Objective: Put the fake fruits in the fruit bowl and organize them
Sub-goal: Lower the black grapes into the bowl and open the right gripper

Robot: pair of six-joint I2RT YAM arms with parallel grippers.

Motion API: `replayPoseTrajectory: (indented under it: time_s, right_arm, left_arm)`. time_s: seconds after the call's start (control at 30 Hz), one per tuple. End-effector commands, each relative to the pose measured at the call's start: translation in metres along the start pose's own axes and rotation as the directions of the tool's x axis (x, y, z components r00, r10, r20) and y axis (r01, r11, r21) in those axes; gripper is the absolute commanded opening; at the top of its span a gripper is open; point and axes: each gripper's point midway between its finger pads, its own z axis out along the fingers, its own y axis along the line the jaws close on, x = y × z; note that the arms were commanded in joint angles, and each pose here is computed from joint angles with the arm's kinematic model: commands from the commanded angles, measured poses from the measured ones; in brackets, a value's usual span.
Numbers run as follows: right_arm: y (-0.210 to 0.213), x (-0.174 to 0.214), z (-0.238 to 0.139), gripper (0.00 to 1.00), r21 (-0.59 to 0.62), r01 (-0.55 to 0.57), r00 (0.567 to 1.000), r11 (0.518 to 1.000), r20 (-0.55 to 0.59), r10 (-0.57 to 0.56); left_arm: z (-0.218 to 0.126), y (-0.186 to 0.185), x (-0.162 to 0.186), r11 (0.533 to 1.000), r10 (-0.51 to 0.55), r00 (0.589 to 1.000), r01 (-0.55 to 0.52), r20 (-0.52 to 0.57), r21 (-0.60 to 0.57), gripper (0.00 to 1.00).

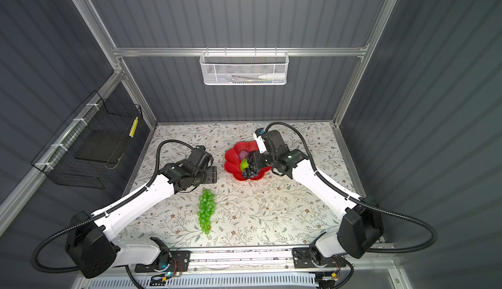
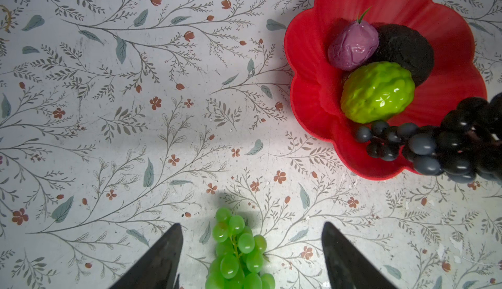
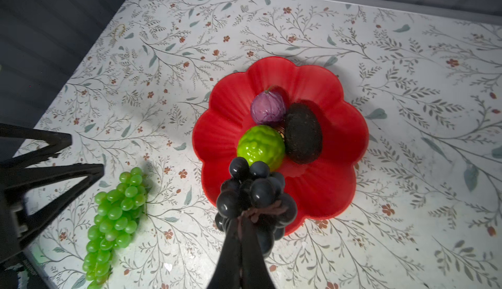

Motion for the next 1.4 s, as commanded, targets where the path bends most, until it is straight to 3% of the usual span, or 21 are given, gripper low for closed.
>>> replayPoseTrajectory:
  time_s: [0.0,0.63,1.03,1.37]
  right_arm:
    - [-0.006,-0.016,-0.004,0.0,0.006,0.017,0.997,1.0,0.071,-0.017]
    - [-0.055,-0.015,0.058,0.0,0.064,-0.034,0.999,0.997,0.025,0.032]
    - [-0.068,-0.024,0.095,0.0,0.105,0.001,1.0,0.994,-0.018,0.001]
    - [-0.068,-0.033,0.098,0.1,0.107,0.041,0.999,0.993,-0.007,-0.04]
  left_arm:
    - [0.003,0.001,0.0,1.0,0.0,1.0,0.0,-0.013,-0.007,0.81]
    - [0.005,0.002,0.0,0.999,0.025,0.999,-0.026,-0.025,-0.029,0.81]
    - [0.01,0.003,0.001,0.999,0.026,0.999,-0.028,-0.035,-0.035,0.81]
    - [0.026,-0.007,0.041,0.994,-0.097,0.982,0.104,-0.162,0.032,0.8]
